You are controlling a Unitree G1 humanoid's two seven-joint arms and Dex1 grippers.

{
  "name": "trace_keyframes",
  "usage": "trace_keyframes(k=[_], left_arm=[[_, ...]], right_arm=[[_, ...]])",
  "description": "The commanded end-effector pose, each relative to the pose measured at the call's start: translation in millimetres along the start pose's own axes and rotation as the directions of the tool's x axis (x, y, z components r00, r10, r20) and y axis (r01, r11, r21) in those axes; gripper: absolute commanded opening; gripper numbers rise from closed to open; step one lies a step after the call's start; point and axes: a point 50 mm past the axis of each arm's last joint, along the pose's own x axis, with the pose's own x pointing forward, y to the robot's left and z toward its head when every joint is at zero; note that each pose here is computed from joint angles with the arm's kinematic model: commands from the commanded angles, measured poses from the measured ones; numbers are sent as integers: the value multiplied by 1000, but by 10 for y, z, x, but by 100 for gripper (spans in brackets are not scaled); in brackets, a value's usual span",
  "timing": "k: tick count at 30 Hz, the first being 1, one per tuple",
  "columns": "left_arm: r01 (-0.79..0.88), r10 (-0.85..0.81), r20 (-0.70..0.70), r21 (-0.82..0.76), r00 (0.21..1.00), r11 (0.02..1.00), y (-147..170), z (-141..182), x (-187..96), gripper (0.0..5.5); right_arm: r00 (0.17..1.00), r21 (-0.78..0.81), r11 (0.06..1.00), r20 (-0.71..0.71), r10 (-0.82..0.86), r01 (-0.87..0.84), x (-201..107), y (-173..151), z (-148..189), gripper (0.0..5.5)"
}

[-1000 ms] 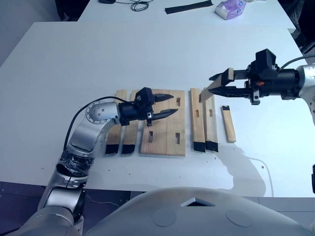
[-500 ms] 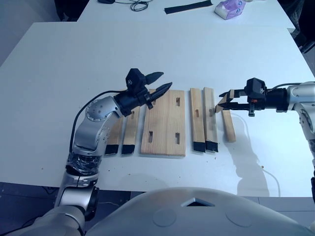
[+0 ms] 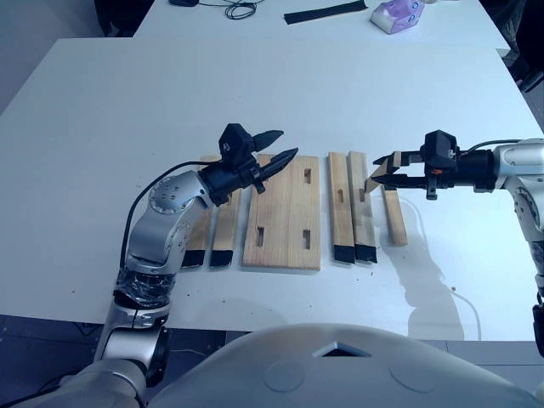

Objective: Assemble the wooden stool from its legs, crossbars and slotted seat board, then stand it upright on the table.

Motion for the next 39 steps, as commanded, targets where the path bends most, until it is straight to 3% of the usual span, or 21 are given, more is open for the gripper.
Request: trace_keyframes(k=[1,26,39], left_arm=[[8,-8,-2,1,1000,1000,1,23,2,229],[36,-36,16,-5,999,999,-21,93,53,229],[41,-41,12,-24,999,999,-51,82,65,229]], right_arm=[[1000,-5,1000,-1,-6,6,-16,7,8,130],[999,49,998,-32,34,-32,131,122,-251,130],[987,274,954,-65,146,-123,303,105,-610,130]])
